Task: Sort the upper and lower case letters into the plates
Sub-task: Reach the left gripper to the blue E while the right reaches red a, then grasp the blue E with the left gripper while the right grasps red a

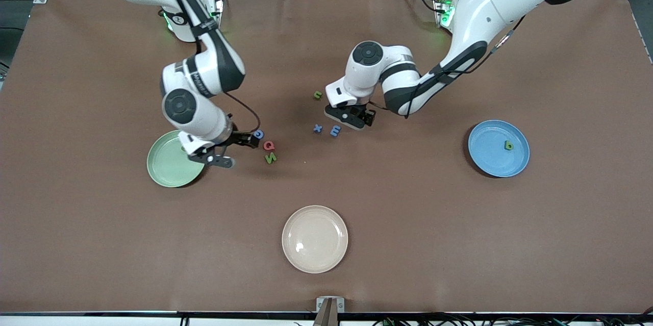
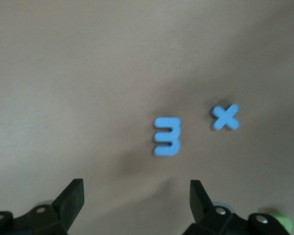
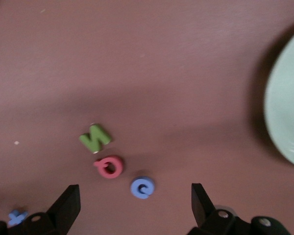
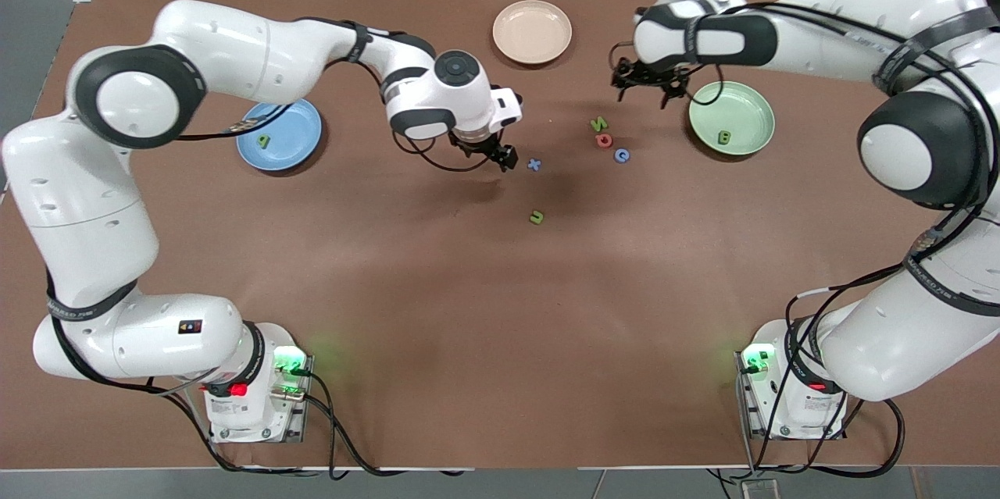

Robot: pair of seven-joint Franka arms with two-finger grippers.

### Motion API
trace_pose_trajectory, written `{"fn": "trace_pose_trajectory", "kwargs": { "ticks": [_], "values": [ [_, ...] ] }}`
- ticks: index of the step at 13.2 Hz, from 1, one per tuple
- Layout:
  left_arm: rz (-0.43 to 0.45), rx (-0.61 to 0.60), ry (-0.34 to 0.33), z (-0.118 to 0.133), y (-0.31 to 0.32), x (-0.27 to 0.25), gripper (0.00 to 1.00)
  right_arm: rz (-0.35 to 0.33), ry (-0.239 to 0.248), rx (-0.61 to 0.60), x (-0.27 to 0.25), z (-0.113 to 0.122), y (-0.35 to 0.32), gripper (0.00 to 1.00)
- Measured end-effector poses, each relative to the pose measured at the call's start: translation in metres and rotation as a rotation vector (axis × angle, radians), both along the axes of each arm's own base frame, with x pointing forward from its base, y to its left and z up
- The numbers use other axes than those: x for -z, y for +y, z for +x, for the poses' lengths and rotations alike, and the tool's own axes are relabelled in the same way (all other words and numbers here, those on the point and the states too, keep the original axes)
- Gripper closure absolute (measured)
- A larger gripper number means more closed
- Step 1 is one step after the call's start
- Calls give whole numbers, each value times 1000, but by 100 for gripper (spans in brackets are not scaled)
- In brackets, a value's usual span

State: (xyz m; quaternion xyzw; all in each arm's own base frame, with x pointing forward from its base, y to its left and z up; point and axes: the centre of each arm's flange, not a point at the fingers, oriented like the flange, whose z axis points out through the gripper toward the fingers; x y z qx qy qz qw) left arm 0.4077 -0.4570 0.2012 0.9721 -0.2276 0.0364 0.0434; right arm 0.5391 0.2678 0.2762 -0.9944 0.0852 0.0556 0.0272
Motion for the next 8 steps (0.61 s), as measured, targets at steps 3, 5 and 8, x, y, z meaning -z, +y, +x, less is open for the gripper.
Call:
{"fn": "trace_pose_trajectory", "kwargs": {
  "ticks": [3, 5, 8],
  "values": [
    [1, -1, 9, 3, -16, 17, 4, 3, -28, -27, 18, -10, 26, 0],
    [20, 2, 14, 0, -20, 30, 8, 0, -44, -47, 33, -15, 37, 0],
    [18, -5, 13, 3, -24, 31, 12, -12, -67, -74, 52, -17, 44, 0]
  ]
}}
